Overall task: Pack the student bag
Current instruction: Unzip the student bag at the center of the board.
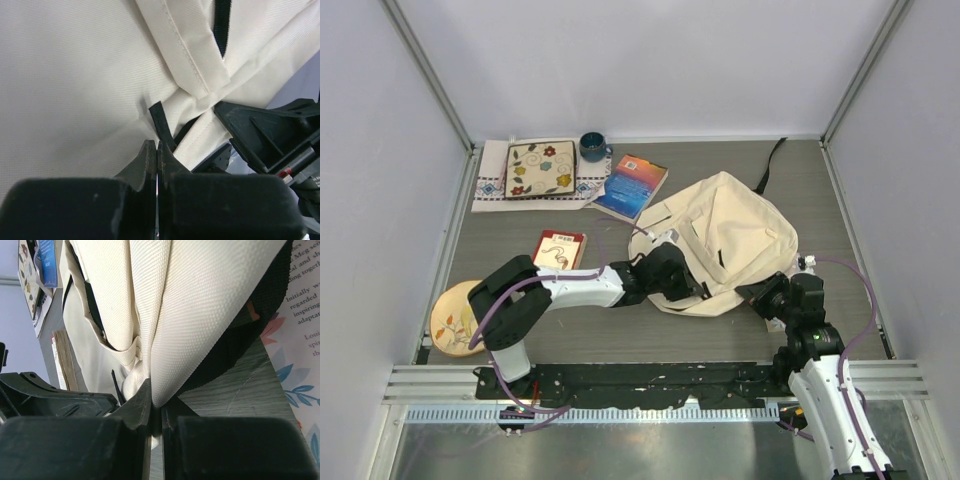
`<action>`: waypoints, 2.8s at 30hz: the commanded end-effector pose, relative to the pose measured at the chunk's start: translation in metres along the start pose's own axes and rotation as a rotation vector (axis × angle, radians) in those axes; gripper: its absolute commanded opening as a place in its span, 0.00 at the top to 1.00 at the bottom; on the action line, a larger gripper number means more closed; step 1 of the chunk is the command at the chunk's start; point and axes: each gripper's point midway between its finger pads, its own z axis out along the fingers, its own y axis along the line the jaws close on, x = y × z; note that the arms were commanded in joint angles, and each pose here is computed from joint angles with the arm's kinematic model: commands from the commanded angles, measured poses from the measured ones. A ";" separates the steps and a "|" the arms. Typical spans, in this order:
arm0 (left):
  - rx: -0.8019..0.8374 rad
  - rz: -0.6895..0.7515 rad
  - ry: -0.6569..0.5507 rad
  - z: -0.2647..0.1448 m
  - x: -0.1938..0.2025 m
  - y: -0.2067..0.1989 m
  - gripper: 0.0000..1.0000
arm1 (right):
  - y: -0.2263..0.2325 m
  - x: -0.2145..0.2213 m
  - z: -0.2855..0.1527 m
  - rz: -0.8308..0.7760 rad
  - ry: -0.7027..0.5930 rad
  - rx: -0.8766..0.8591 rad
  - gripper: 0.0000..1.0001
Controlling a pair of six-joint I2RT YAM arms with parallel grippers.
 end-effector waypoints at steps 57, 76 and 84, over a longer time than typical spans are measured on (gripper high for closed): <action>0.221 0.384 0.095 -0.038 0.007 -0.065 1.00 | 0.034 0.002 -0.027 0.188 0.160 0.100 0.22; 0.281 0.434 0.106 -0.045 0.012 -0.094 1.00 | 0.029 0.010 0.003 0.378 0.170 0.057 0.25; 0.203 0.448 0.106 -0.049 0.015 -0.068 1.00 | 0.038 -0.028 0.005 0.273 0.018 0.076 0.99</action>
